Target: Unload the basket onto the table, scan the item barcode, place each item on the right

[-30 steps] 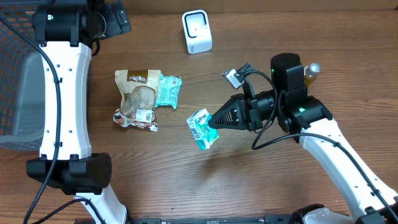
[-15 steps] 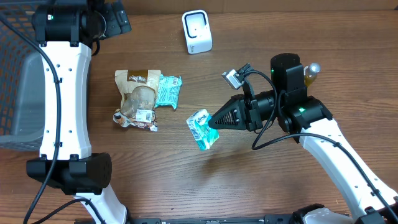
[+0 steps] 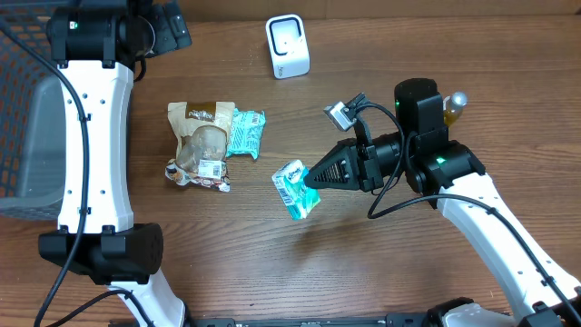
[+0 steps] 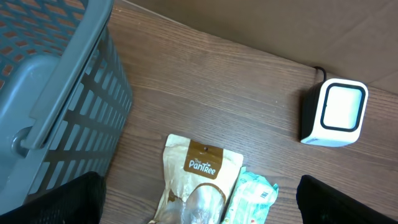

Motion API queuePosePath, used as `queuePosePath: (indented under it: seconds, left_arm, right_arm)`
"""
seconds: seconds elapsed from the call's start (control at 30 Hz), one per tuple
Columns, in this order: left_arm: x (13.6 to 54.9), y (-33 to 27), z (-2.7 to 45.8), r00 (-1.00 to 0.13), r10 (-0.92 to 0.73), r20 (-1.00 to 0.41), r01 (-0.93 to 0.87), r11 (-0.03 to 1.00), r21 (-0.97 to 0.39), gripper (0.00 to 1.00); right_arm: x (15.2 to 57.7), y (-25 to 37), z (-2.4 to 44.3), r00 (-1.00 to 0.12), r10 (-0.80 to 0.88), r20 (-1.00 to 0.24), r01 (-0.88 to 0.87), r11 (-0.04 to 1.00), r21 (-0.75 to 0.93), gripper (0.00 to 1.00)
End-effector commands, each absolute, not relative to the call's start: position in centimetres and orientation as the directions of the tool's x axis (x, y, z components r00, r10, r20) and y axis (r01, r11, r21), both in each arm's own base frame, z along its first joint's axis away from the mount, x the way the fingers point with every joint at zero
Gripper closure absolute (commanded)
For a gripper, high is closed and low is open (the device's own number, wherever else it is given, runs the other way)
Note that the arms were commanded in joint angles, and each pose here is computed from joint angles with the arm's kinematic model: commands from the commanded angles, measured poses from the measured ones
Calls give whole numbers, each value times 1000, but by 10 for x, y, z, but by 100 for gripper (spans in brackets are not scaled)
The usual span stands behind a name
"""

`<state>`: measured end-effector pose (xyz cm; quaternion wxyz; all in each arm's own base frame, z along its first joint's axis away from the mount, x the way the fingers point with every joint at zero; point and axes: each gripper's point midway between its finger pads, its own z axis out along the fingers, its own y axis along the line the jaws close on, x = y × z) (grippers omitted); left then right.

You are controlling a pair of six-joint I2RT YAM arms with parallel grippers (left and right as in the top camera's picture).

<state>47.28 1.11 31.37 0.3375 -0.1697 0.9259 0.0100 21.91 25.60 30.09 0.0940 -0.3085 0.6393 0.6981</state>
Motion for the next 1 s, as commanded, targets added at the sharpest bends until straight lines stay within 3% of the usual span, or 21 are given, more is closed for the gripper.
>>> queuePosePath:
  seconds: [0.0,0.17,0.33,0.47,0.73,0.97]
  left_arm:
    - [473,11,324,-697,-310,-647,-321,941,-106,0]
    - [473,11,323,-697,-310,-647,-321,941,-105,0]
    - [473,11,324,-697,-310,-647,-321,941,-106,0]
    - [473,11,323,-697,-310,-647,-321,941,-105,0]
    - [473,11,323,-697,-310,-647,-321,941,-105,0]
    - [473,11,323,-697,-310,-647,-321,941,-105,0]
  right_arm:
    - [210,253,309,-775,-270,-571,-536,-199,821,96]
    - [212,253,308,-775,-267,-573,-539,-194,820,96]
    - [224,256,299,-795,-236,-559,-550,-110,828,96]
    - [244,258,277,-842,-183,-508,-524,57,850,96]
    - [294,243,189,-914,-34,-405,-343,601,722,96]
    - [303,241,151,-920,15,-392,-234,781,579,96]
